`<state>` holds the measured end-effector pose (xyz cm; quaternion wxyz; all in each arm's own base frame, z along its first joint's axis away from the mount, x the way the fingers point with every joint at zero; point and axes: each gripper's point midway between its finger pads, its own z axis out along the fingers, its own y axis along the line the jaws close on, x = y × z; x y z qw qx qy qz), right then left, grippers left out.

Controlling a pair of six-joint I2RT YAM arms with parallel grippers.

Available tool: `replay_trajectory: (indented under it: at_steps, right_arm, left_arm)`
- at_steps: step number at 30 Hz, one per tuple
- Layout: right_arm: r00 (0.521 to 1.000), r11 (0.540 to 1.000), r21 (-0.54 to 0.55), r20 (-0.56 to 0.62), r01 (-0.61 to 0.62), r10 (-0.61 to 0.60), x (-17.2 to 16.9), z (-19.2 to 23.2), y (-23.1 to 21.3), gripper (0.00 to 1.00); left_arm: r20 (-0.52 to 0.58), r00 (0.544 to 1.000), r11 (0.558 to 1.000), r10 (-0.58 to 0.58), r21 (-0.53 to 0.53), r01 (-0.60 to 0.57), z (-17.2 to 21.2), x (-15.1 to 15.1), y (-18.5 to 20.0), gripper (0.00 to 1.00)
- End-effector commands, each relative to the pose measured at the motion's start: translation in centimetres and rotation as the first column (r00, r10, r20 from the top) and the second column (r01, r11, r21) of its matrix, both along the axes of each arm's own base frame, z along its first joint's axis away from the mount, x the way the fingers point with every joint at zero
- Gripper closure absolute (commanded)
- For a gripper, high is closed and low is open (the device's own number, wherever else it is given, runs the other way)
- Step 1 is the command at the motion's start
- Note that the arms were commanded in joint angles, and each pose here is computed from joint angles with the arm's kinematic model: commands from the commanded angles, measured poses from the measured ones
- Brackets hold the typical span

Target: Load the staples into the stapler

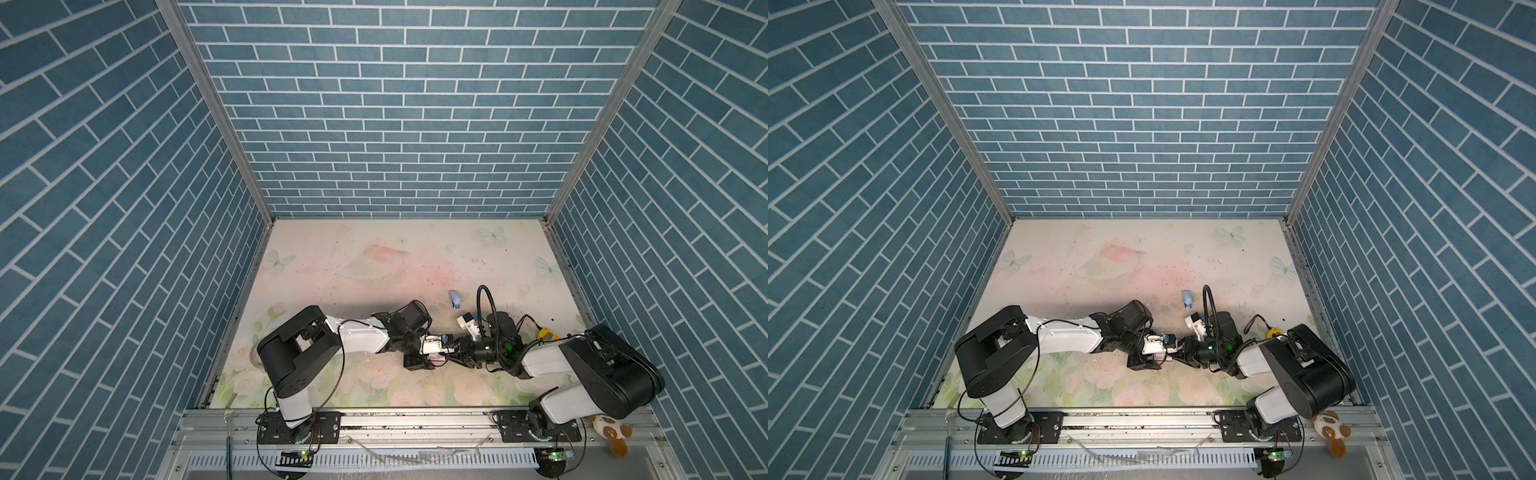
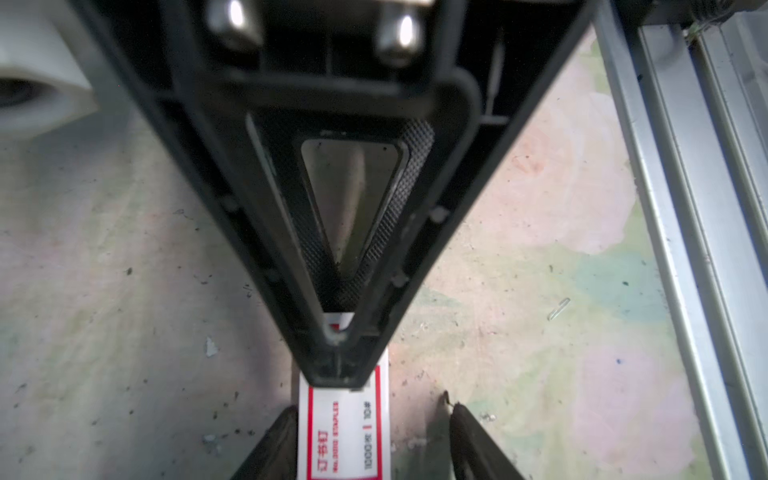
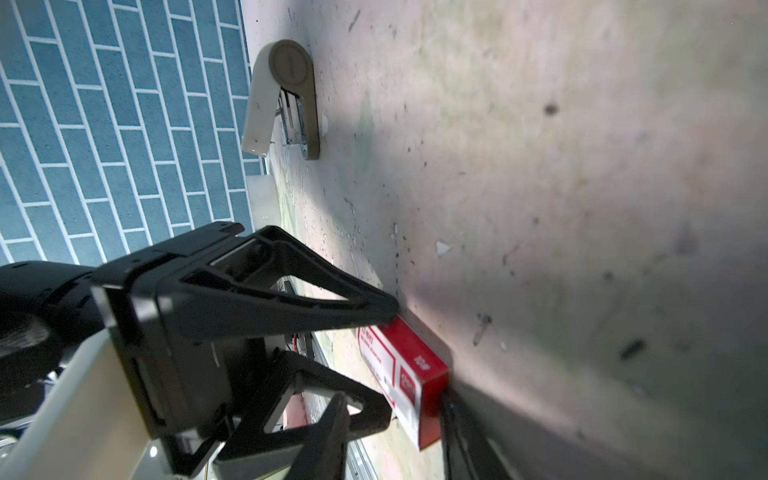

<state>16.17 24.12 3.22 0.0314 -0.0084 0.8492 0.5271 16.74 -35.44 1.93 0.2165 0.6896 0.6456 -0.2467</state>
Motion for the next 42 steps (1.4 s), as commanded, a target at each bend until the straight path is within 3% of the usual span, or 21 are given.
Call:
replay_trajectory:
  at_steps: [1, 7, 17, 23, 29, 42]
  right_arm:
    - [1.0, 1.0, -0.026, 0.008, 0.006, -0.006, -0.2, -0.4, -0.3, 0.63]
    - [1.0, 1.0, -0.016, 0.022, 0.01, -0.009, -0.1, 0.2, -0.3, 0.63]
    - [1.0, 1.0, 0.002, 0.018, -0.005, 0.005, -0.1, 0.7, 0.0, 0.61]
    - [1.0, 1.0, 0.0, 0.021, -0.002, 0.002, 0.0, 0.4, 0.0, 0.61]
    - [1.0, 0.997, -0.08, 0.014, 0.022, -0.02, 0.0, -1.0, -0.9, 0.6]
    - [0.997, 0.998, -0.049, 0.067, 0.036, -0.033, 0.5, 0.9, -0.8, 0.61]
  left_arm:
    - [-0.028, 0.998, 0.993, 0.048, 0.113, -0.045, -2.4, -0.6, 2.3, 0.42]
    - [-0.022, 0.999, 0.993, 0.04, 0.112, -0.038, -2.6, -0.7, 2.5, 0.46]
    - [-0.041, 0.999, 0.992, 0.026, 0.127, -0.02, -3.1, -1.0, 2.6, 0.64]
    - [-0.045, 0.999, 0.991, 0.022, 0.132, -0.016, -3.2, -1.0, 2.6, 0.65]
    - [-0.045, 0.999, 0.99, 0.02, 0.137, -0.013, -3.3, -1.0, 2.6, 0.66]
    - [-0.056, 0.998, 0.988, 0.014, 0.151, -0.005, -3.4, -1.0, 2.4, 0.63]
